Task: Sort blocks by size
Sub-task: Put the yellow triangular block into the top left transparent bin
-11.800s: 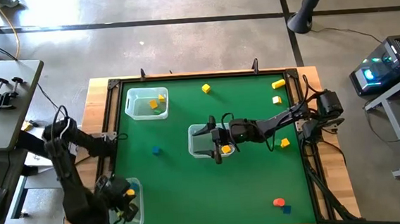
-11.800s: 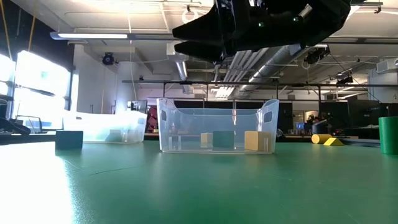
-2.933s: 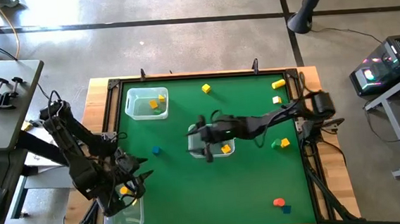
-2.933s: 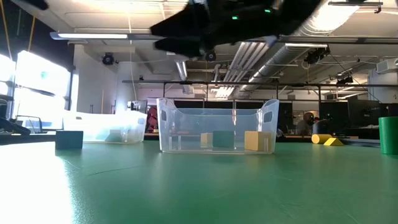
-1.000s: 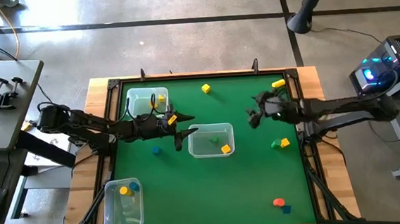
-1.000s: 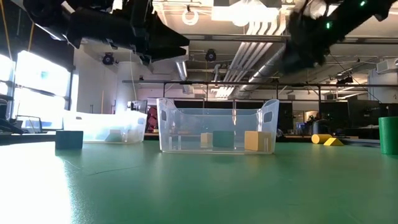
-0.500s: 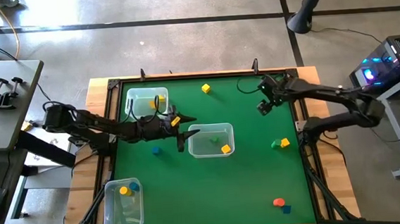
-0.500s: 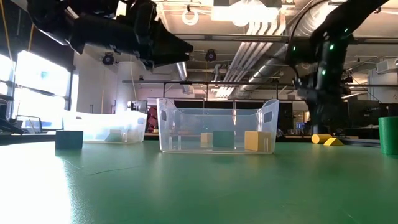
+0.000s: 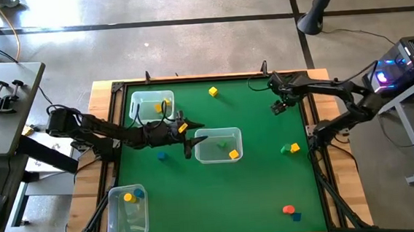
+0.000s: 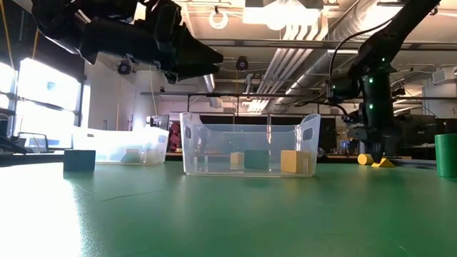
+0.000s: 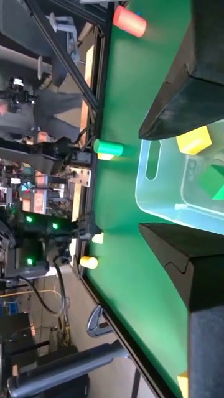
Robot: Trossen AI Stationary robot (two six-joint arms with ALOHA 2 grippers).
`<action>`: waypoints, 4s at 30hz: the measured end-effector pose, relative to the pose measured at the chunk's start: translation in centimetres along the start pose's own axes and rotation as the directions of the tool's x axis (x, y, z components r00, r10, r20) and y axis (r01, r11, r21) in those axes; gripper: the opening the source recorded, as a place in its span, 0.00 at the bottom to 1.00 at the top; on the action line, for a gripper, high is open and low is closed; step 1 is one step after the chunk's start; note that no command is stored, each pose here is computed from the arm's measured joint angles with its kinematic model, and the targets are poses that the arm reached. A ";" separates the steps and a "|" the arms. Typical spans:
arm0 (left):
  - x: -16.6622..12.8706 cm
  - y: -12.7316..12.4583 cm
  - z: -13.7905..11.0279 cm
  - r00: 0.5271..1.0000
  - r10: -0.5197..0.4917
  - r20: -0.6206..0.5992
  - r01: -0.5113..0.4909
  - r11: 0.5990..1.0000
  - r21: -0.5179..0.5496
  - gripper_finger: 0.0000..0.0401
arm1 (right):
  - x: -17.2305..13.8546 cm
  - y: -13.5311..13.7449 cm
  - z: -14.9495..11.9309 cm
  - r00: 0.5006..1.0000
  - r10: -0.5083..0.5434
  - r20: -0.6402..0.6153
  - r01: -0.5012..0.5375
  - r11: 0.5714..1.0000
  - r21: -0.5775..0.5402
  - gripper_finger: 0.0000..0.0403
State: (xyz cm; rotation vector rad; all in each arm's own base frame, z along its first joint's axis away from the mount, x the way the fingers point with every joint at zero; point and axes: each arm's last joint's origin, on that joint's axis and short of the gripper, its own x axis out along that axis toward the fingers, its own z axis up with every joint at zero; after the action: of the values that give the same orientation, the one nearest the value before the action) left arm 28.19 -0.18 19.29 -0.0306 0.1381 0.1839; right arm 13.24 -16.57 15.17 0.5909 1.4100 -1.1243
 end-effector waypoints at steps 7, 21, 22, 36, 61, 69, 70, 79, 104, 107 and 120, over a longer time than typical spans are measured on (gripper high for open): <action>0.0 -0.2 0.1 1.000 -0.006 0.006 0.006 1.000 0.007 0.54 | 0.6 -0.4 0.7 1.000 0.023 0.003 -0.023 0.999 0.024 0.64; 0.0 -0.2 0.1 1.000 -0.006 0.009 0.006 1.000 0.015 0.54 | 0.4 0.5 0.9 0.969 0.246 0.004 -0.246 0.969 -0.031 0.64; 0.0 -0.2 0.1 1.000 -0.006 0.009 0.006 1.000 0.015 0.54 | 0.4 0.6 0.9 0.966 0.257 0.005 -0.257 0.966 -0.034 0.64; 0.0 -0.2 0.1 1.000 -0.006 0.009 0.006 1.000 0.015 0.54 | -0.5 3.1 0.3 0.969 0.244 0.036 -0.190 0.830 -0.524 0.64; 0.0 -0.2 0.1 1.000 -0.007 0.009 0.006 1.000 0.017 0.54 | 1.0 4.5 0.5 0.975 0.222 -0.022 -0.101 0.350 -0.931 0.52; 0.0 -0.2 0.1 1.000 -0.006 0.010 0.006 1.000 0.017 0.54 | -0.3 4.4 0.5 0.965 0.261 -0.004 -0.106 0.376 -0.921 0.32; 0.0 -0.2 0.1 1.000 -0.007 0.010 0.007 1.000 0.017 0.54 | -0.6 4.5 0.7 0.963 0.269 0.002 -0.108 0.391 -0.914 0.32; -0.2 -1.1 0.1 0.999 -0.040 0.008 0.039 0.990 0.135 0.54 | -4.5 7.2 2.7 0.751 0.634 0.184 -0.259 0.540 -0.801 0.32; 5.8 -4.8 1.3 0.998 -0.055 0.019 0.012 0.520 0.854 0.56 | -11.9 15.5 0.2 0.135 0.984 0.114 -0.221 0.142 -0.965 0.32; 6.2 -4.7 1.5 0.999 -0.005 -0.036 0.035 0.457 0.889 0.58 | -11.9 15.5 0.2 0.135 0.984 0.114 -0.222 0.142 -0.965 0.32; 6.9 -3.0 1.7 0.992 0.104 -0.069 0.026 0.370 0.929 0.49 | -12.0 15.5 0.1 0.113 0.991 0.076 -0.224 0.100 -0.970 0.33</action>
State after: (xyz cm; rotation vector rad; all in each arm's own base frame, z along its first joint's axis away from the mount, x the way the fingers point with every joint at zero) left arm 35.73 -1.83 20.10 1.1505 0.3534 0.1269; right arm 29.07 -7.26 22.08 -0.0186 0.3939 0.3268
